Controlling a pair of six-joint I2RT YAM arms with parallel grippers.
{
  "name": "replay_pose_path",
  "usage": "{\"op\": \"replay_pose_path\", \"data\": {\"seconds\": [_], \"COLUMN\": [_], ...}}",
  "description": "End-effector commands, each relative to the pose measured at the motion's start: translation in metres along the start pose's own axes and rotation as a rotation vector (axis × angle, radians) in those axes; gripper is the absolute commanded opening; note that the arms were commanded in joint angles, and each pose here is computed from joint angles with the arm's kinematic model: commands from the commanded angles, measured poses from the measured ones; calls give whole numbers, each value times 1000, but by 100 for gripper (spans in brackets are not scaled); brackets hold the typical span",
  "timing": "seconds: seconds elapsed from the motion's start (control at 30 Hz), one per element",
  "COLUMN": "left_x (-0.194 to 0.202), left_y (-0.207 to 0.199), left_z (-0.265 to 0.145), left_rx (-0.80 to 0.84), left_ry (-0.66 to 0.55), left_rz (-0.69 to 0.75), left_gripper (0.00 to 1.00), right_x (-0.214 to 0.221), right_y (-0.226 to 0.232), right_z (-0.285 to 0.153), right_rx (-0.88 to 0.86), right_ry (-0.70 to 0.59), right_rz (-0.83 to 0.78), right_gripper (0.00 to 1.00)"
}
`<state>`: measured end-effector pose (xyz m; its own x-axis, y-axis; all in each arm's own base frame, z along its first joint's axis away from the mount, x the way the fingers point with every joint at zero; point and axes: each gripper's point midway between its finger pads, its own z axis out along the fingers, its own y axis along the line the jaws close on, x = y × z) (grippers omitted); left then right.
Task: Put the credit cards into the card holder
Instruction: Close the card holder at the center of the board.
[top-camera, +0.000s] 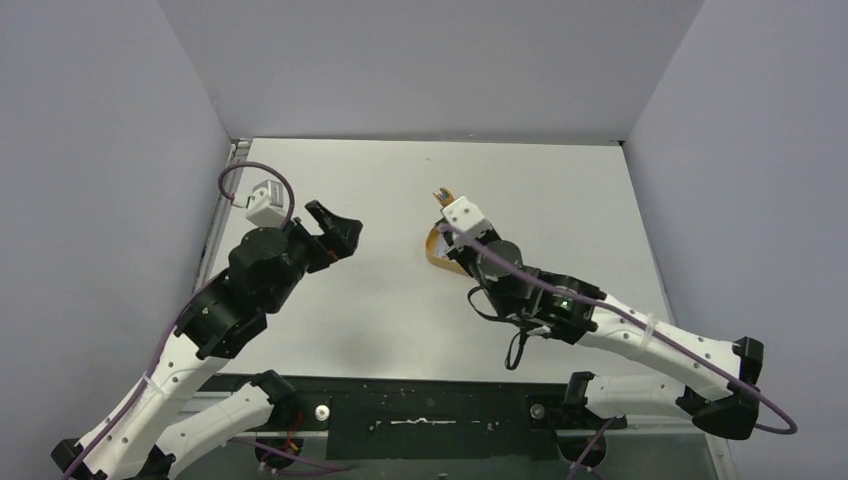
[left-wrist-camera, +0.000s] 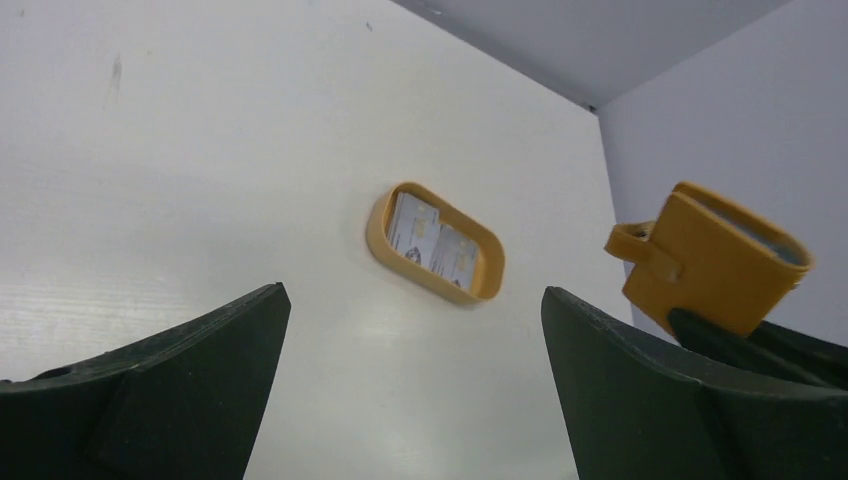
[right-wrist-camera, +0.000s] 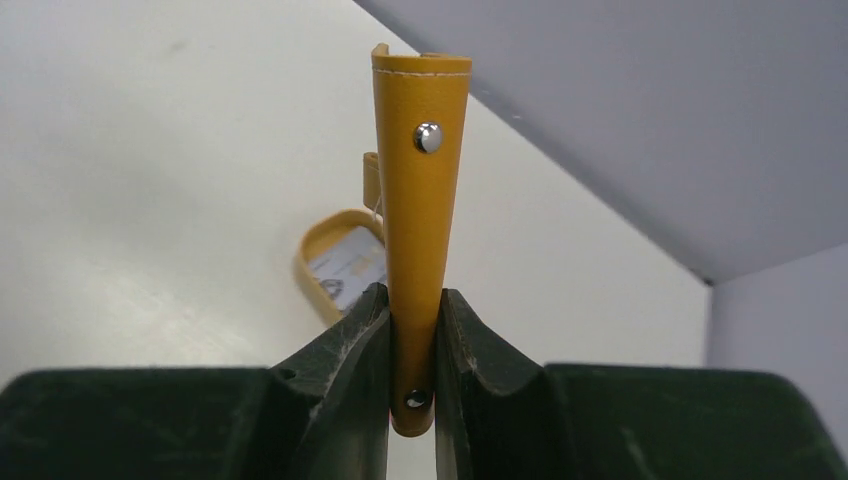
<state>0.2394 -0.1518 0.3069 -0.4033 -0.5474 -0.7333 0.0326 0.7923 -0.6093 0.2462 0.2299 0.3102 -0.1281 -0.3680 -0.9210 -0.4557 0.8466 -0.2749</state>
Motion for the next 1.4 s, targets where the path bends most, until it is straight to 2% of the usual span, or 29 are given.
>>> {"op": "replay_pose_path", "data": {"seconds": [0.0,0.23,0.5,0.7,1.07,1.17,1.3,1.37], "left_x": [-40,-43,-33,-31,8,10,7,8], "left_y": [-47,-106,-130,-143,-145,-149,-157,-158], "left_z": [-2,-10,-11,-17,0,3,3,3], "left_rx": [157,473,611,647,586,602,639,643], "left_ry": [-74,-48,12,39,189,201,194,197], "left_rz": [24,-127,-272,-276,-246,-262,-289,-295], "left_gripper": [97,97,97,97,96,85,61,53], "right_x": [-26,-43,-45,-51,-61,-62,-63,-63], "right_y": [-44,-23,7,21,26,27,28,27], "right_z": [-2,-19,-26,-26,-29,-30,-31,-31], "right_rx": [378,463,487,504,533,534,537,537], "right_ry": [-43,-161,-212,-242,-270,-272,-272,-270], "right_rz": [-491,-742,-900,-953,-965,-961,-960,-959], "right_gripper": [0,0,0,0,0,0,0,0]}}
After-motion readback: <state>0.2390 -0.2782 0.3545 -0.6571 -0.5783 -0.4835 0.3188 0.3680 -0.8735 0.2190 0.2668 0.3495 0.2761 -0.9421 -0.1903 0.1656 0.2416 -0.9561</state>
